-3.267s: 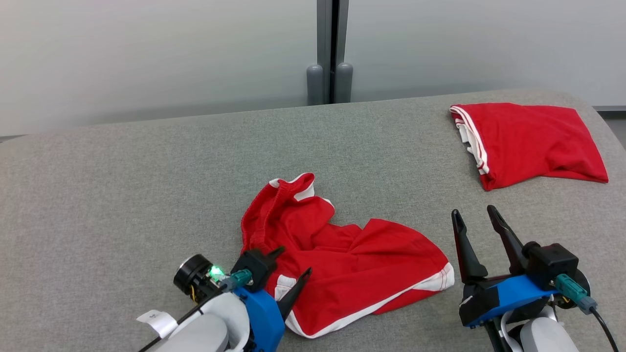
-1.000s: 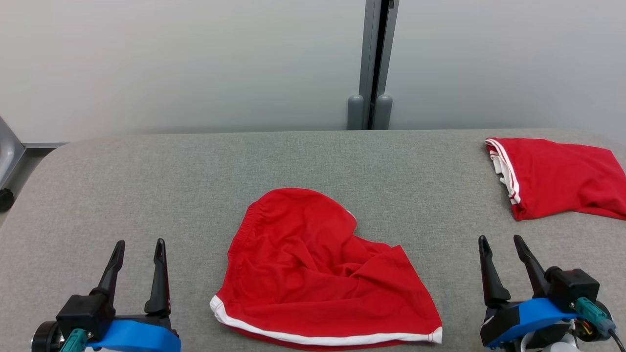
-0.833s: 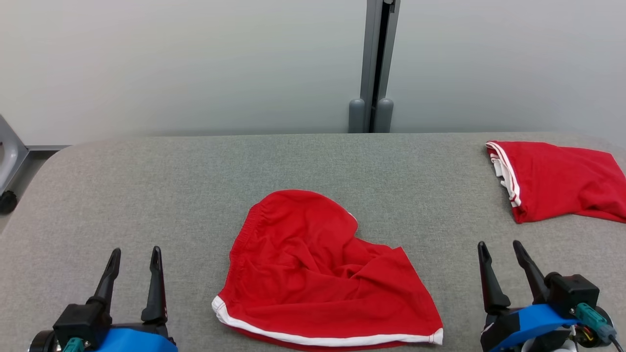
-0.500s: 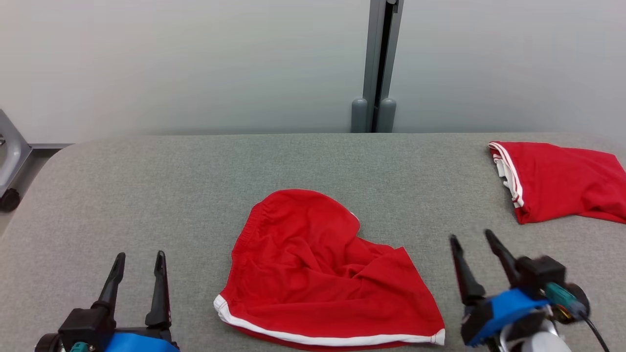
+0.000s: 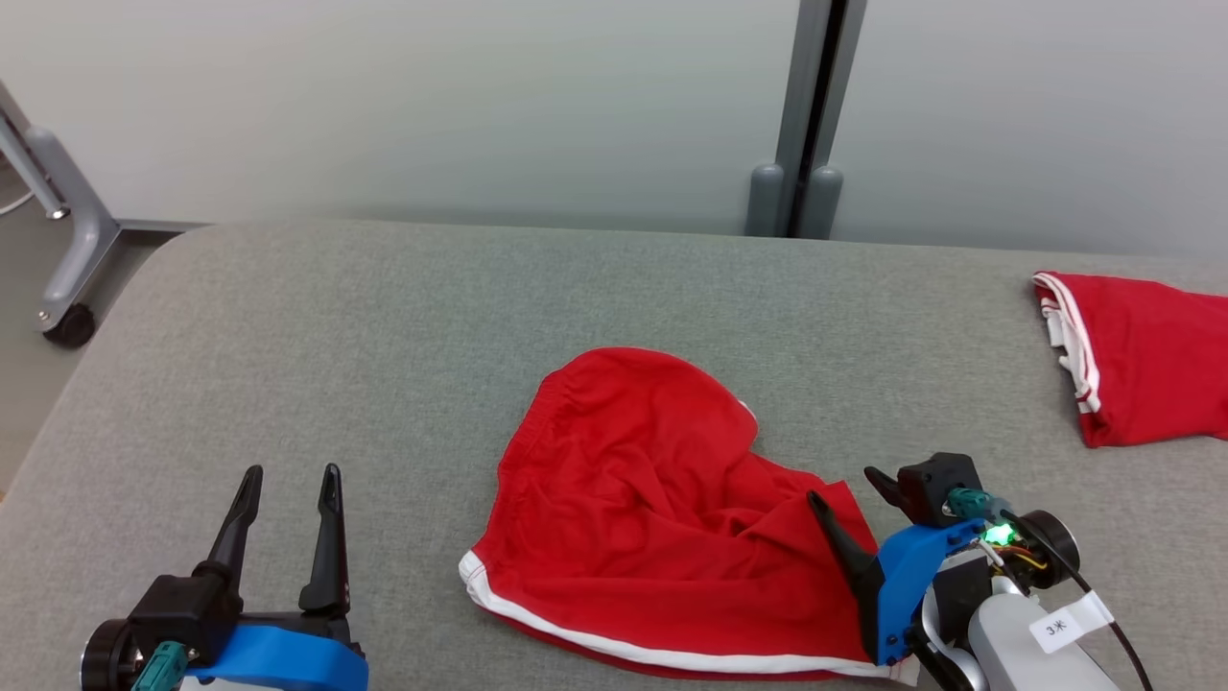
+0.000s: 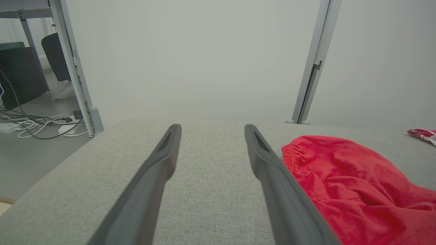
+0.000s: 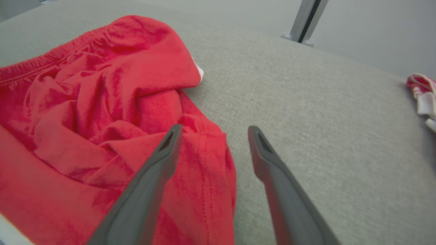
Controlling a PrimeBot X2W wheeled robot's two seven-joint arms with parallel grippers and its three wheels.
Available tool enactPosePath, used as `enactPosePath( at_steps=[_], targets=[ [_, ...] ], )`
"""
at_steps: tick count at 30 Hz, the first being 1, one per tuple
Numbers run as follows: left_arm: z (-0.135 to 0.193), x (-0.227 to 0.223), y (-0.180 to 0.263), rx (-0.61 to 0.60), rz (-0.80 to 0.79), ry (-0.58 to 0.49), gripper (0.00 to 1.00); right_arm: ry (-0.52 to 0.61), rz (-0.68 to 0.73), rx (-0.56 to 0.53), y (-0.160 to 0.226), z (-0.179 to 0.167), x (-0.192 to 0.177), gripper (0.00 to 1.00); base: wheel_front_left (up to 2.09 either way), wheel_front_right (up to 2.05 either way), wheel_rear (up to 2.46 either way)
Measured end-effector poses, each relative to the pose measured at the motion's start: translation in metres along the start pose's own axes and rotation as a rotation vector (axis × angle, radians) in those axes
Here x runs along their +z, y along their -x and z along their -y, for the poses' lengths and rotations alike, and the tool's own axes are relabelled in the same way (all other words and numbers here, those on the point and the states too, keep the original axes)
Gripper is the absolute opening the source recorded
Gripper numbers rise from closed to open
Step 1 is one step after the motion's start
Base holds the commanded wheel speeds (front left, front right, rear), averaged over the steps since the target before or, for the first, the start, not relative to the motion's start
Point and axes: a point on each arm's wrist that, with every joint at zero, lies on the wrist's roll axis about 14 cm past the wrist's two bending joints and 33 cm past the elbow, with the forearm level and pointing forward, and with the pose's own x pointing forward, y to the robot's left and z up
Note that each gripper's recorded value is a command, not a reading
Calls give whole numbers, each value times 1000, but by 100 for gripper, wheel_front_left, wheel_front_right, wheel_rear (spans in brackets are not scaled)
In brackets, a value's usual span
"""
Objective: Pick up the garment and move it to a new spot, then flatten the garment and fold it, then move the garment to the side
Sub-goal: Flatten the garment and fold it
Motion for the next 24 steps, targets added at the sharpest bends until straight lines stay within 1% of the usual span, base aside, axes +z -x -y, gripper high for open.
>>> enactPosePath(
  at_steps=[3,10,13,14,15,20,24],
  targets=[
    [-3,-2,-1,11,-6,6,100,20,-77,22,-9,-3,-19,100,0,0,0],
    [-12,-4,-3,38,-12,5,100,29,-182,55,-23,-9,-47,100,0,0,0],
    [-12,-6,-2,41,-16,7,100,18,-225,81,-25,-20,-57,100,0,0,0],
    [-12,-6,-3,42,-16,7,100,17,-231,86,-26,-21,-58,49,0,0,0],
    [-12,-6,-3,43,-15,8,100,13,-233,94,-28,-24,-57,0,0,0,0],
    [-12,-5,-6,45,-11,11,100,-13,-191,99,-34,-24,-49,0,0,0,0],
    [-11,-6,-9,44,-13,15,100,-11,-125,33,-42,8,-27,0,0,0,0]
  ],
)
